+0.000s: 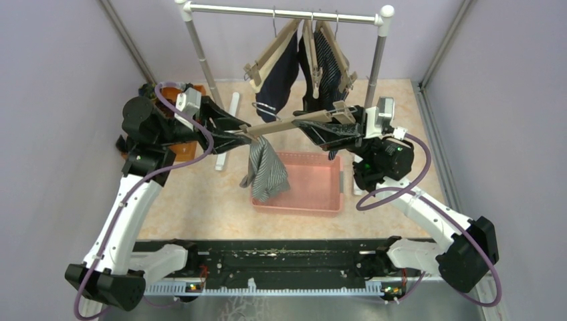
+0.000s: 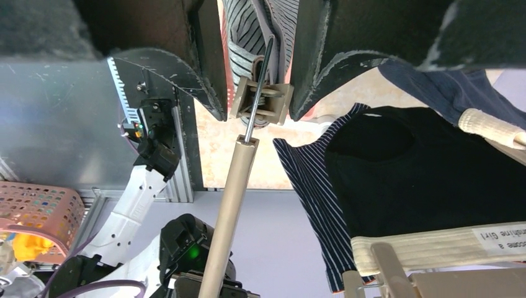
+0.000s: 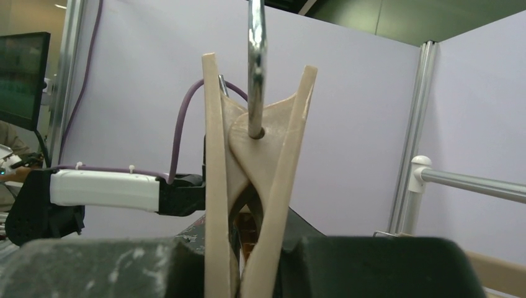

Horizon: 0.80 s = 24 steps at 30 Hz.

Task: Remove the underwear clipped to the hanger
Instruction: Remove the underwear from the hanger.

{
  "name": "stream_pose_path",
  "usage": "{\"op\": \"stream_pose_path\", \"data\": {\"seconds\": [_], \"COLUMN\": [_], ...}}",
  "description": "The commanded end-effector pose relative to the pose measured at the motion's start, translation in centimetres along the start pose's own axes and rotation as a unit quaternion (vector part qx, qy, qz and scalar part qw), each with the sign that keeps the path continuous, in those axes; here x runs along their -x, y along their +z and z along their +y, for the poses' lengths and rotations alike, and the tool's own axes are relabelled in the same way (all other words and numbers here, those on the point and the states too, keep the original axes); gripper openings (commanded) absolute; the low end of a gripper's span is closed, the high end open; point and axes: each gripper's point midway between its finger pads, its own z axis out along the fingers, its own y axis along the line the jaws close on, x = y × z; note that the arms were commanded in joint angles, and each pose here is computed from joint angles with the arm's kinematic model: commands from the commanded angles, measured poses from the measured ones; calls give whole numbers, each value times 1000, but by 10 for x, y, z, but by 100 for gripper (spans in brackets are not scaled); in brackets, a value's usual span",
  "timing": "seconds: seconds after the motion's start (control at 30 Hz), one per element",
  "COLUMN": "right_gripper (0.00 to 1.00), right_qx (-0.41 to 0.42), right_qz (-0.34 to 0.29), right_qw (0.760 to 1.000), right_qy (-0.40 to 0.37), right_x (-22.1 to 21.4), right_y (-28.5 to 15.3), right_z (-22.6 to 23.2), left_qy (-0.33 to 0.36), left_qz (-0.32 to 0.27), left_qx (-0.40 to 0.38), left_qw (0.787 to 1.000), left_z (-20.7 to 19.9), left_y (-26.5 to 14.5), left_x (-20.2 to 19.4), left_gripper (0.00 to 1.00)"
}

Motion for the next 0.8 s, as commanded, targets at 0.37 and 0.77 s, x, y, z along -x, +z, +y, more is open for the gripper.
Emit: {"op": "stream_pose_path", "data": {"seconds": [0.37, 0.77], "right_gripper": [0, 0], "right_qx": [6, 7], "right_qz": [-35, -27], "right_qw": [999, 1000], "right_qy": [-16, -11], "right_x": [26, 21], "right_y": [9, 11], "right_z": [4, 1], "left_qy": [12, 15], "left_qz": [-3, -16], "left_qx": [-65, -60], "left_qw": [998, 998], "left_z": [-23, -25], "left_y": [-2, -2], "left_x": [-2, 3], "left_gripper": [2, 50]}}
